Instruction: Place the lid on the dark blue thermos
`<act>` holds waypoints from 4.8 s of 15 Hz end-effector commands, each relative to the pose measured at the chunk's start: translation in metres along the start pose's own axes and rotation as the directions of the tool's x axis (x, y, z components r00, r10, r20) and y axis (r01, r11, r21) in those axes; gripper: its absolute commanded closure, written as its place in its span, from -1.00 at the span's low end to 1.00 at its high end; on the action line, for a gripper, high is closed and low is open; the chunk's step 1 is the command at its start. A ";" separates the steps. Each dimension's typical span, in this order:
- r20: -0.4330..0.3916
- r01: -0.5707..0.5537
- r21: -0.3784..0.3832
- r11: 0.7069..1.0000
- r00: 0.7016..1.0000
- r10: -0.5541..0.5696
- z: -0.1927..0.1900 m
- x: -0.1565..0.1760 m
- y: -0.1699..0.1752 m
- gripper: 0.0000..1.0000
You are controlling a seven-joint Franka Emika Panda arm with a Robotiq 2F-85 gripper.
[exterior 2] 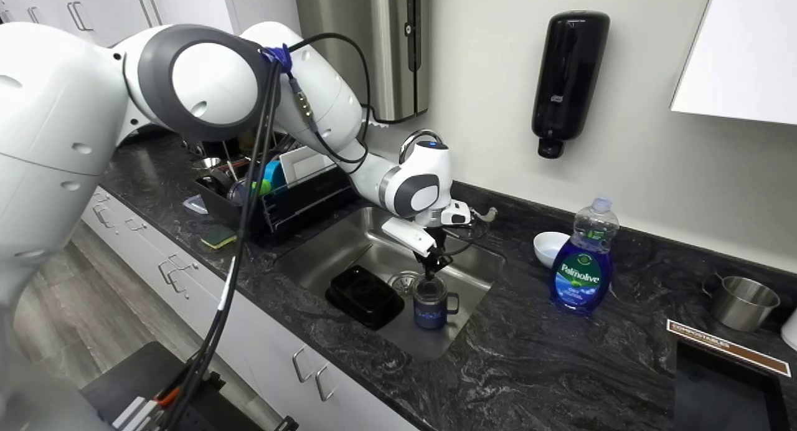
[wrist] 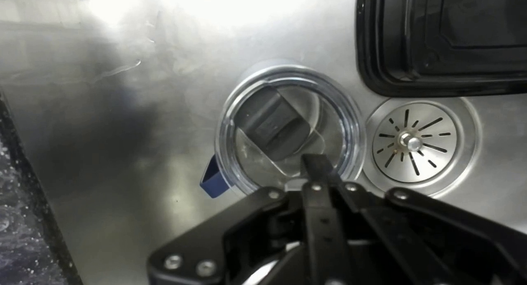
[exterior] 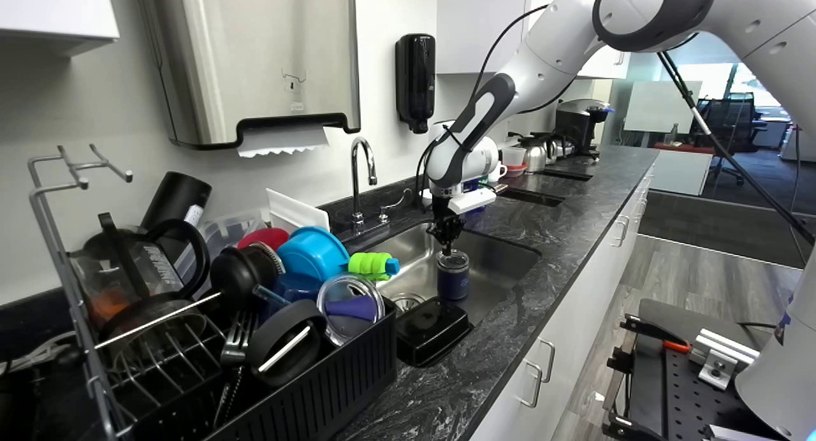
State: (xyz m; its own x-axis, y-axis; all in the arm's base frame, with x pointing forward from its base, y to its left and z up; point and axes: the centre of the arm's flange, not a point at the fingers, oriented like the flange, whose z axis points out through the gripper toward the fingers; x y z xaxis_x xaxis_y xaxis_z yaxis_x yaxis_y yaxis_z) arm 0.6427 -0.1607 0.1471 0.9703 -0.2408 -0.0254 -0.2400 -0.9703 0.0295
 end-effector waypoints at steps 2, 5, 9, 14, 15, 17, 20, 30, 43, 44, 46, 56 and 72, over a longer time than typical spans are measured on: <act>-0.023 0.020 -0.015 1.000 1.000 -0.020 0.010 0.002 0.002 1.00; -0.029 0.022 -0.017 1.000 0.999 -0.023 0.014 0.002 0.003 1.00; -0.030 0.025 -0.019 1.000 0.999 -0.026 0.016 0.003 0.005 1.00; -0.022 0.031 -0.022 0.999 0.999 -0.031 0.022 0.003 0.003 1.00; -0.021 0.032 -0.022 0.999 0.999 -0.032 0.023 0.003 0.003 1.00; -0.019 0.034 -0.022 0.999 0.999 -0.035 0.024 0.003 0.002 1.00; -0.016 0.039 -0.024 0.999 0.999 -0.039 0.026 0.003 0.001 1.00; 0.002 0.071 -0.058 0.996 0.997 -0.071 0.042 0.007 -0.002 1.00; 0.039 0.113 -0.095 0.989 0.993 -0.110 0.058 -0.012 -0.002 1.00; 0.045 0.122 -0.105 0.987 0.992 -0.118 0.060 -0.013 -0.003 1.00; 0.054 0.138 -0.120 0.983 0.990 -0.133 0.064 -0.016 -0.004 1.00; 0.049 0.176 -0.147 0.973 0.984 -0.171 0.058 -0.024 -0.006 1.00; -0.060 0.192 -0.153 0.969 0.977 -0.203 0.004 -0.104 0.000 1.00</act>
State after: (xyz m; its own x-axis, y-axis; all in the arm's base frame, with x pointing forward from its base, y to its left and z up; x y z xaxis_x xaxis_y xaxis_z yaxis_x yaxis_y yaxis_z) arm 0.5592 -0.1427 0.1329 0.9980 -0.0626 -0.0107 -0.0603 -0.9867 0.1512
